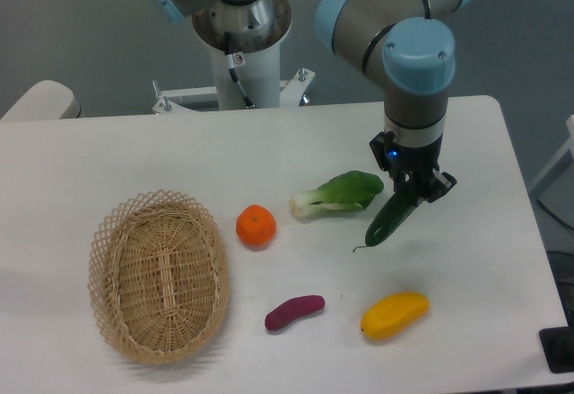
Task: Place the cucumber on the table
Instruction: 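Hold the green cucumber in the gripper above the bok choy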
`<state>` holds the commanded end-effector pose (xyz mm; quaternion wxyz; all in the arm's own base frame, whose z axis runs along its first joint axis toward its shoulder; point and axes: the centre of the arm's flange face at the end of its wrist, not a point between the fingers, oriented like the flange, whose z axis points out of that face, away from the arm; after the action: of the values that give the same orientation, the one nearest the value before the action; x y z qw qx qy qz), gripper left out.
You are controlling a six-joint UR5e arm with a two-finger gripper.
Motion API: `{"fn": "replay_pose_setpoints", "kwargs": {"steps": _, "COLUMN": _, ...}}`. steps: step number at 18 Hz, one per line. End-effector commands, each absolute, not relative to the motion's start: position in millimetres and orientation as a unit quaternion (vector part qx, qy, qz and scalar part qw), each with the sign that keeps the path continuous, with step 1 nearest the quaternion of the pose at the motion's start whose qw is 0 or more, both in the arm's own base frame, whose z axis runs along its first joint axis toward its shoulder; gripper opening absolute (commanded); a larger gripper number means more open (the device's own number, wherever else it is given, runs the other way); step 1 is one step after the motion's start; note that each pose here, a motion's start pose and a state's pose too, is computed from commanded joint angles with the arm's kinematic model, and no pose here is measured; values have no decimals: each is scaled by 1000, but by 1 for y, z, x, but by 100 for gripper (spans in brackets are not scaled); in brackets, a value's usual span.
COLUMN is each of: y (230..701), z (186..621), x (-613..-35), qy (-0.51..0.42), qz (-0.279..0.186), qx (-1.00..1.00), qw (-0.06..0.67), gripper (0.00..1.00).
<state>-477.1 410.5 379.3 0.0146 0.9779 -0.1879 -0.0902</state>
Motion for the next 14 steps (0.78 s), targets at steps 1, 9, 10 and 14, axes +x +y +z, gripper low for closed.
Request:
{"fn": "replay_pose_setpoints", "kwargs": {"steps": 1, "y": 410, "z": 377, "x": -476, "qy": -188, "qz": -89, "qx": 978, "qw": 15, "gripper": 40}}
{"fn": "replay_pose_setpoints", "kwargs": {"steps": 9, "y": 415, "z": 365, "x": -472, "qy": -191, "qz": -81, "qx": 978, "qw": 20, "gripper": 40}}
{"fn": "replay_pose_setpoints", "kwargs": {"steps": 10, "y": 415, "z": 361, "x": -471, "qy": -192, "qz": -77, "qx": 978, "qw": 21, "gripper": 40}}
{"fn": "replay_pose_setpoints", "kwargs": {"steps": 14, "y": 416, "z": 344, "x": -462, "qy": -191, "qz": -66, "qx": 979, "qw": 25, "gripper": 40}}
